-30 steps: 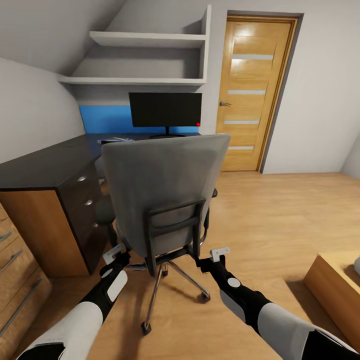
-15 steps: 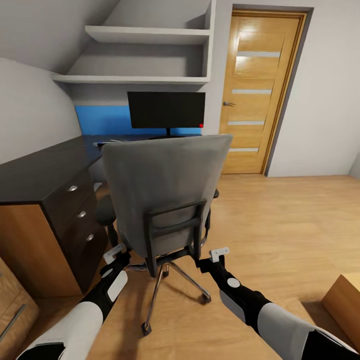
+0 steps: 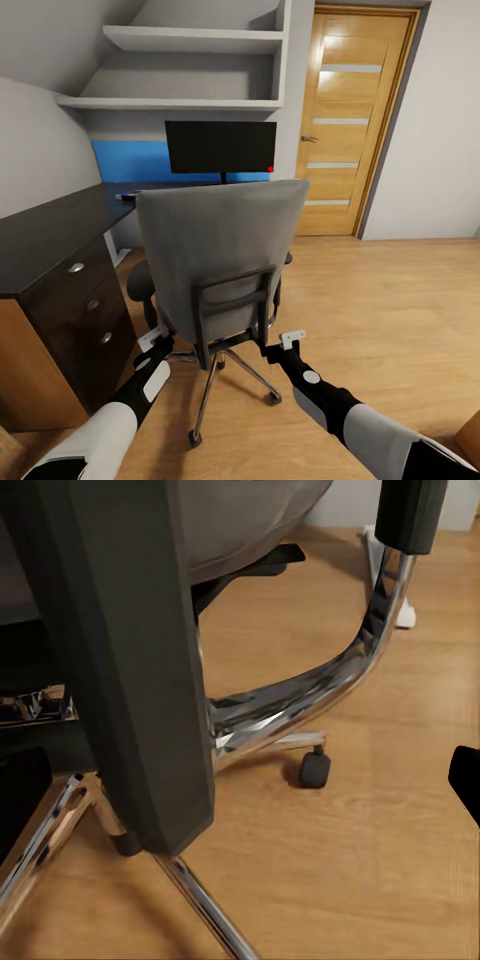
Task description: In the bedroom, organize the workspace by keeping the computer under the desk, ensuring the monitor is on the desk, placing the keyboard on the desk next to the monitor, placing the mouse on the desk next to the keyboard, moving the folder from the swivel chair onto the desk next to the mouse, stacking the notebook on top of the folder with the pen on top of the notebook, and positioning the swivel chair next to the desk.
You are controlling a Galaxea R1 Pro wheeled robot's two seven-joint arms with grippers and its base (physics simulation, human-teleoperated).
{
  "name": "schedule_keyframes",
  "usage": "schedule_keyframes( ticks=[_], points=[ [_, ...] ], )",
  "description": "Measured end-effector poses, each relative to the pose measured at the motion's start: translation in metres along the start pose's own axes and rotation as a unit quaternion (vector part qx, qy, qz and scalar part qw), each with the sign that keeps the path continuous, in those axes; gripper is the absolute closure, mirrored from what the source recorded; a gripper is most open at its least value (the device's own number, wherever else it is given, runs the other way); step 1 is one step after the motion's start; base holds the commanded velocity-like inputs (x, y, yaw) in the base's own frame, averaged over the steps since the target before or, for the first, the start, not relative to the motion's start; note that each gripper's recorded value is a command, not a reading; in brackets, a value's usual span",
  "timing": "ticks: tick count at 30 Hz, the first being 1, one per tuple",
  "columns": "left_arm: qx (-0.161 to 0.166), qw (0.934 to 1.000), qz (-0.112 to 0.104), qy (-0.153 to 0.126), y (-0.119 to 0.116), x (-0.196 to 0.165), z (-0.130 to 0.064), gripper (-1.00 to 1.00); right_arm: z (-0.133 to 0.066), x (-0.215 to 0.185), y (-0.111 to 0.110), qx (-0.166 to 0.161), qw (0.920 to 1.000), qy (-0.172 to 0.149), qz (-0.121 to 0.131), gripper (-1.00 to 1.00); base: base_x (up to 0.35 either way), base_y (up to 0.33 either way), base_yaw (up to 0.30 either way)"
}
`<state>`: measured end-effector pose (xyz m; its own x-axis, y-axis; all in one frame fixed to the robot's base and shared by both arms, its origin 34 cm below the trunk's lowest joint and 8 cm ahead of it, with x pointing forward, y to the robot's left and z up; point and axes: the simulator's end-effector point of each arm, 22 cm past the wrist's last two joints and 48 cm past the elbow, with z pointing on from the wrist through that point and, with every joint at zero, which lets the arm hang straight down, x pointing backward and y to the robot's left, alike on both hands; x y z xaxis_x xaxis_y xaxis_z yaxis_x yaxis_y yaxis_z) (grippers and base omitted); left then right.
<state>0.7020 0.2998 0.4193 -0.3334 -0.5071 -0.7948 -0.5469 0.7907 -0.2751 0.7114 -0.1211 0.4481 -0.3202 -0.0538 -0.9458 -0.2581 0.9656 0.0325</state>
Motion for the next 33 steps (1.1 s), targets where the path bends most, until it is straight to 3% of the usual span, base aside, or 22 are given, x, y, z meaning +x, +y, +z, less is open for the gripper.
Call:
schedule_keyframes(
  ticks=[33],
  points=[
    [0.000,1.0000,0.000,0.001,0.0002,-0.0001,0.0001,-1.00,0.0000,-0.0001,0.0001,0.000,1.0000,0.000,-0.002,-1.00,0.334,0.000,0.000]
  ],
)
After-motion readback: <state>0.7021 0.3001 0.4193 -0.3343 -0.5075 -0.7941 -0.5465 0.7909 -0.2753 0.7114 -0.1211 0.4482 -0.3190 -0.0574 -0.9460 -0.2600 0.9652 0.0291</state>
